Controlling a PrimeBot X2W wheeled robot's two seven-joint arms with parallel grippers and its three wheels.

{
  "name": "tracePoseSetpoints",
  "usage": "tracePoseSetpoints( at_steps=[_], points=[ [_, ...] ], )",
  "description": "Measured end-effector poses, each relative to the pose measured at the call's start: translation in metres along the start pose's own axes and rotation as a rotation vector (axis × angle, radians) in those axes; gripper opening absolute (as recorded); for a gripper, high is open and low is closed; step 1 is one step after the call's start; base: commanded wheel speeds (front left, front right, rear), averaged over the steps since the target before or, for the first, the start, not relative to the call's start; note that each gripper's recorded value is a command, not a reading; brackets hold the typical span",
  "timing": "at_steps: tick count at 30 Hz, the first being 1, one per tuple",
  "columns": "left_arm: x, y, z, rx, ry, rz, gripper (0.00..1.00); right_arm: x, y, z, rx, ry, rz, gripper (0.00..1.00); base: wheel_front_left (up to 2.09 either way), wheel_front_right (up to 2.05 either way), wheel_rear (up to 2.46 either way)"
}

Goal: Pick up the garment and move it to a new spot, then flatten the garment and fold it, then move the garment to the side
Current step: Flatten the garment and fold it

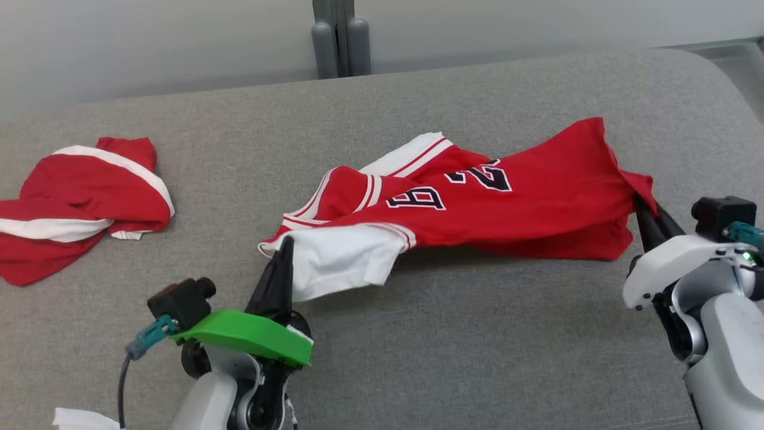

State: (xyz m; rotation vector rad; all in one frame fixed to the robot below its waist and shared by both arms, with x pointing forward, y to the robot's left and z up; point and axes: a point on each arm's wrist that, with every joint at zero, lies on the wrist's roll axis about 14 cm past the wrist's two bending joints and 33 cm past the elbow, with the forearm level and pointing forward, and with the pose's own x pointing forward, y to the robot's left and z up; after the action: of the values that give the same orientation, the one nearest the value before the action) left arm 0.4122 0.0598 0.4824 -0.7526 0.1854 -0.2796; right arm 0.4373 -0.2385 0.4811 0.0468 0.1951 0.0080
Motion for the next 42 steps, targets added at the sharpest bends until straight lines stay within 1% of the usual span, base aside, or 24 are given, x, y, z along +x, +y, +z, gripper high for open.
tracePoseSetpoints(
  at_steps=[3,8,11,14,15,17,20,22,26,27,28,30,31,33,34,37,40,42],
  points=[
    [0.000,-0.019,0.028,-0.004,-0.067,-0.049,0.00,-0.008,0.001,0.039,-0.027,-0.098,0.010,0.00,0.00,0.00,0.00],
    [0.001,-0.051,0.064,0.010,-0.130,-0.133,0.00,-0.023,0.005,0.097,-0.070,-0.231,0.028,0.00,0.00,0.00,0.00],
    [0.010,-0.077,0.087,0.074,-0.147,-0.211,0.00,-0.026,0.009,0.133,-0.096,-0.302,0.039,0.00,0.00,0.00,0.00],
    [0.027,-0.098,0.115,0.140,-0.169,-0.274,0.00,-0.020,0.019,0.174,-0.139,-0.374,0.067,0.00,0.00,0.00,0.00],
    [0.033,-0.103,0.122,0.149,-0.176,-0.286,0.00,-0.017,0.022,0.183,-0.147,-0.388,0.075,0.00,0.00,0.00,0.00],
    [0.049,-0.106,0.138,0.218,-0.180,-0.295,0.00,-0.007,0.030,0.201,-0.166,-0.410,0.095,0.00,0.00,0.00,0.00],
    [0.075,-0.109,0.160,0.319,-0.191,-0.295,0.00,0.015,0.044,0.214,-0.144,-0.401,0.135,0.00,0.00,0.00,0.00],
    [0.093,-0.115,0.176,0.344,-0.216,-0.305,0.00,0.035,0.051,0.217,-0.104,-0.382,0.156,0.00,0.00,0.00,0.00],
    [0.137,-0.113,0.201,0.460,-0.262,-0.295,0.00,0.085,0.051,0.210,-0.085,-0.321,0.146,0.00,0.00,0.00,0.00],
    [0.148,-0.111,0.206,0.476,-0.282,-0.293,0.00,0.097,0.049,0.209,-0.064,-0.320,0.137,0.00,0.00,0.00,0.00],
    [0.159,-0.108,0.212,0.503,-0.313,-0.293,0.00,0.109,0.050,0.211,0.010,-0.340,0.137,0.00,0.00,0.00,0.00],
    [0.176,-0.109,0.226,0.530,-0.395,-0.306,0.00,0.129,0.046,0.213,0.063,-0.375,0.117,0.00,0.00,0.00,0.00],
    [0.184,-0.110,0.234,0.549,-0.439,-0.320,0.00,0.137,0.043,0.218,0.087,-0.413,0.106,0.00,0.00,0.00,0.00],
    [0.196,-0.118,0.243,0.562,-0.515,-0.364,0.00,0.147,0.035,0.232,0.132,-0.506,0.083,0.00,0.00,0.00,0.00],
    [0.201,-0.123,0.245,0.585,-0.554,-0.392,0.00,0.151,0.032,0.238,0.132,-0.556,0.073,0.00,0.00,0.00,0.00],
    [0.209,-0.138,0.257,0.587,-0.674,-0.467,0.00,0.160,0.020,0.250,0.141,-0.669,0.035,0.00,0.00,0.00,0.00],
    [0.217,-0.147,0.255,0.568,-0.725,-0.528,0.00,0.170,0.010,0.250,0.129,-0.701,0.002,0.00,0.00,0.00,0.00],
    [0.228,-0.137,0.237,0.537,-0.691,-0.534,0.00,0.181,0.005,0.230,0.103,-0.656,-0.018,0.00,0.00,0.00,0.00]
  ],
)
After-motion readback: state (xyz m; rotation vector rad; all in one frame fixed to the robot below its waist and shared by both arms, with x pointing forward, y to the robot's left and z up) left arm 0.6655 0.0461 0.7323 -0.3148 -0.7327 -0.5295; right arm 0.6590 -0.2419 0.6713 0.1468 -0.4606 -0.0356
